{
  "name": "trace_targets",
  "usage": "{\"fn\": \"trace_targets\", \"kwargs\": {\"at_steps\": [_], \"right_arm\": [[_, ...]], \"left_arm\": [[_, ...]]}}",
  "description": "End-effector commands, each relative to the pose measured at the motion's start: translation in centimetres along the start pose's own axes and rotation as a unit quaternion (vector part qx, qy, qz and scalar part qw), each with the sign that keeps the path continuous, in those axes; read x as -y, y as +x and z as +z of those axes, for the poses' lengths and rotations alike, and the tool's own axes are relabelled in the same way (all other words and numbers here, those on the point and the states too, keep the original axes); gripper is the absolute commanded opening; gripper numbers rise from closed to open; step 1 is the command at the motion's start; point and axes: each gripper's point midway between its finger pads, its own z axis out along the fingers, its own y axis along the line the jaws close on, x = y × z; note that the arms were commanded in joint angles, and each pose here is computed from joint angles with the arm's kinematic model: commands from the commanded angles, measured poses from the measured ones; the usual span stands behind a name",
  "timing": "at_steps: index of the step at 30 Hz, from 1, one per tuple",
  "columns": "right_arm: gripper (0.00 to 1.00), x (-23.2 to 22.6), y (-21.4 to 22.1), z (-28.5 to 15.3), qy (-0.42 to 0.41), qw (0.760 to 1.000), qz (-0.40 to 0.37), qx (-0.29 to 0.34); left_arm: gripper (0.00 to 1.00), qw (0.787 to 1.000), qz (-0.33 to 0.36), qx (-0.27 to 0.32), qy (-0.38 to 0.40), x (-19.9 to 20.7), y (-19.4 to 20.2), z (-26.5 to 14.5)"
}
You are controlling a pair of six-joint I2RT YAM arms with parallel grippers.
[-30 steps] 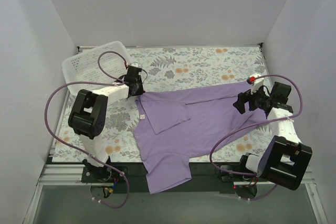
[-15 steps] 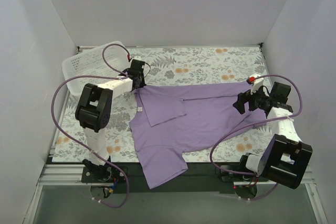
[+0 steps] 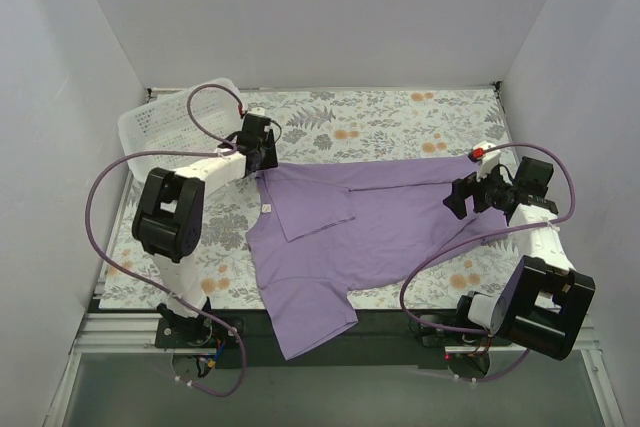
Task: Fold and stack the t-shirts
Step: Fold the tshirt
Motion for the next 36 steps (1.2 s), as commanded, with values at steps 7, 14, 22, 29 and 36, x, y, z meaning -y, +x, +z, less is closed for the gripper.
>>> {"fn": "trace_targets", "kwargs": {"at_steps": [7,14,22,29,36], "right_arm": [[0.98,-1.5,-0.7,-1.8,-0.050,0.994,-0.094,-0.024],[0.98,-0.5,2.5,-3.9,-0.055,0.979,-0.149,-0.125],[0.95,3.2,4.2,-4.7,0.003,0.985,0.007,-0.172],[0.88,4.0,3.7,-3.0,-0.002,0.976,0.138,-0.166],[0.75,5.5,4.4,-1.0,0.003,0.955,0.239,-0.175]], "left_arm": [[0.60,0.981,-0.024,0.133,0.135,1.5,-6.3,-14.2],[0.74,0.975,-0.041,0.131,0.175,-0.6,-2.6,-20.7],[0.75,0.966,-0.071,0.118,0.218,-1.2,1.3,-24.0],[0.75,0.963,-0.042,0.145,0.224,-1.7,2.6,-23.8],[0.76,0.960,-0.034,0.176,0.213,-2.4,1.6,-24.6]]}}
